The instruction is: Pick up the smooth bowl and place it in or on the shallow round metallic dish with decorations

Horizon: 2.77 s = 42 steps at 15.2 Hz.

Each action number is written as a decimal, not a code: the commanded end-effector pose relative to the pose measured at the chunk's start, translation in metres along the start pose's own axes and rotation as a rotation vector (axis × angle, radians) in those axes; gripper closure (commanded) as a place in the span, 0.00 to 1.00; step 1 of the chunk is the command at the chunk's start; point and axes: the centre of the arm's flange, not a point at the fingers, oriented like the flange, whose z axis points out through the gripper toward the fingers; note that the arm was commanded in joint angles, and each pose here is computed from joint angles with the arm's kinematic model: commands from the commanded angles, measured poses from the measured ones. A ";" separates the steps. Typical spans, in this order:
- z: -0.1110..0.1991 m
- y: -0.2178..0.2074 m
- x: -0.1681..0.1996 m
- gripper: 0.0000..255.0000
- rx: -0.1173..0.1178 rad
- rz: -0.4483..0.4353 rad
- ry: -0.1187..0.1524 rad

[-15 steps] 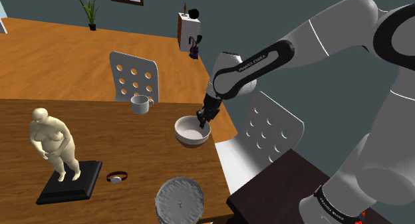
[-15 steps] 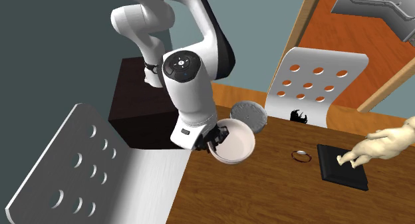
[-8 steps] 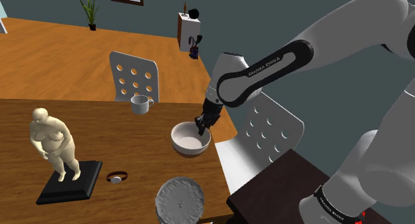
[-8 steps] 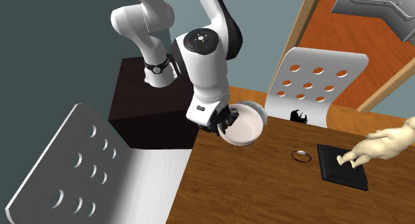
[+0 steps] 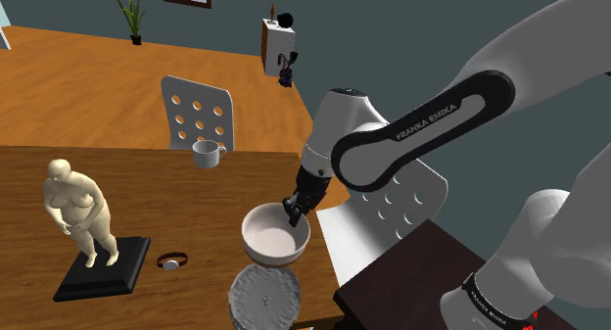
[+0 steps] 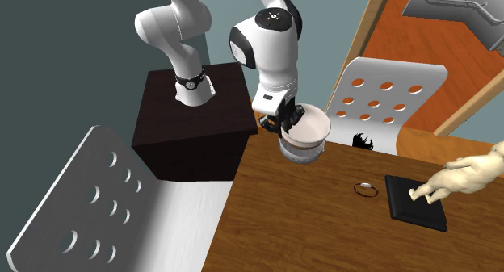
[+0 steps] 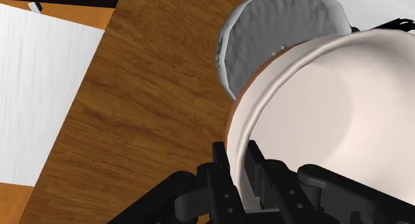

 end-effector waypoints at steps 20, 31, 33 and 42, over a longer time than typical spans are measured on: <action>0.081 -0.030 -0.049 1.00 0.000 0.002 0.001; 0.087 -0.029 -0.049 0.00 0.000 0.002 0.001; 0.087 -0.029 -0.049 0.00 0.000 0.002 0.001; 0.037 -0.029 -0.049 0.00 0.000 0.002 0.001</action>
